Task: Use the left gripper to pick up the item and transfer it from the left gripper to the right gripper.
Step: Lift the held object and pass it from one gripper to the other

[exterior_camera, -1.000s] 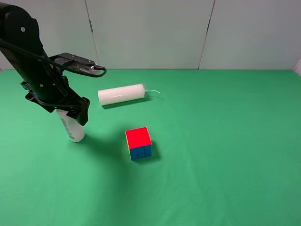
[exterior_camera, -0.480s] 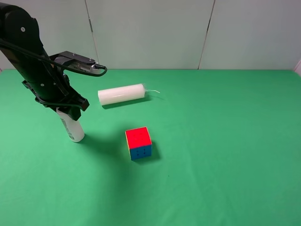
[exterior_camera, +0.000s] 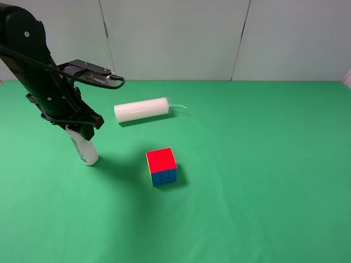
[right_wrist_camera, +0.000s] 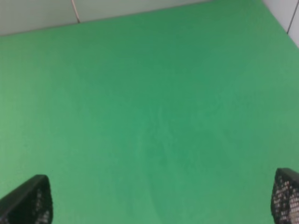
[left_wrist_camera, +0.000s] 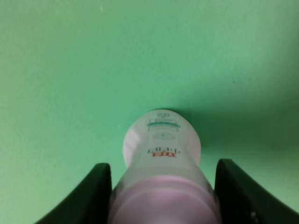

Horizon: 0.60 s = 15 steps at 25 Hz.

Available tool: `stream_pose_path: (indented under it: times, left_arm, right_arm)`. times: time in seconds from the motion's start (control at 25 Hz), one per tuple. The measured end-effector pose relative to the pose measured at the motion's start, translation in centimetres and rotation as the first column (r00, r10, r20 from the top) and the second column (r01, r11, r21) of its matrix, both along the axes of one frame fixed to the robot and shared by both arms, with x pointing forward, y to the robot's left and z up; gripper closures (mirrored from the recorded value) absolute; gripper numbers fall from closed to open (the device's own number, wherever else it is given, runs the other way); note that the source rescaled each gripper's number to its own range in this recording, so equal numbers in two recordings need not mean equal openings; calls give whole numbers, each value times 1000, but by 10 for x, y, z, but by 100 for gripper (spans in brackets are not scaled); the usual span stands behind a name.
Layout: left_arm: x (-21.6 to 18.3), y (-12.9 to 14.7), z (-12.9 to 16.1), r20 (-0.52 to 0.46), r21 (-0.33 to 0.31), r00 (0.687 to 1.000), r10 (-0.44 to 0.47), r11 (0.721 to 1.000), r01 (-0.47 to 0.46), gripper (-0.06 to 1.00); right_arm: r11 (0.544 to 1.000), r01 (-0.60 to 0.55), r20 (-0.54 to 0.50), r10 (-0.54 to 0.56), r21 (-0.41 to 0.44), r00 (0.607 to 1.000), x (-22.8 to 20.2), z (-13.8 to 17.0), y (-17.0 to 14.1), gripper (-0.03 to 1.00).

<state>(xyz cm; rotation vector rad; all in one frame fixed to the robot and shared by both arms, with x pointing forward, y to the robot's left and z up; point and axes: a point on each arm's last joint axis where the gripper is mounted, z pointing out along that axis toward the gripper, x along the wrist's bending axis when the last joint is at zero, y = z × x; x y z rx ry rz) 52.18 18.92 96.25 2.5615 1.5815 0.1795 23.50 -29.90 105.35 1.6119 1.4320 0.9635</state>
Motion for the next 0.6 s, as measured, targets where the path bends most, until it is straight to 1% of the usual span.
stream_pose_path:
  times: [0.2, 0.28, 0.6]
  left_arm:
    - [0, 0, 1, -2, 2, 1000, -3, 1000, 3, 94]
    - [3, -1, 6, -6, 4, 1000, -5, 1000, 5, 94]
    - [17, -7, 45, -15, 11, 1000, -2, 1000, 2, 94]
  right_arm:
    - [1000, 0, 0, 0, 0, 1000, 0, 0, 0, -3]
    - [1000, 0, 0, 0, 0, 1000, 0, 0, 0, -3]
    - [1000, 0, 0, 0, 0, 1000, 0, 0, 0, -3]
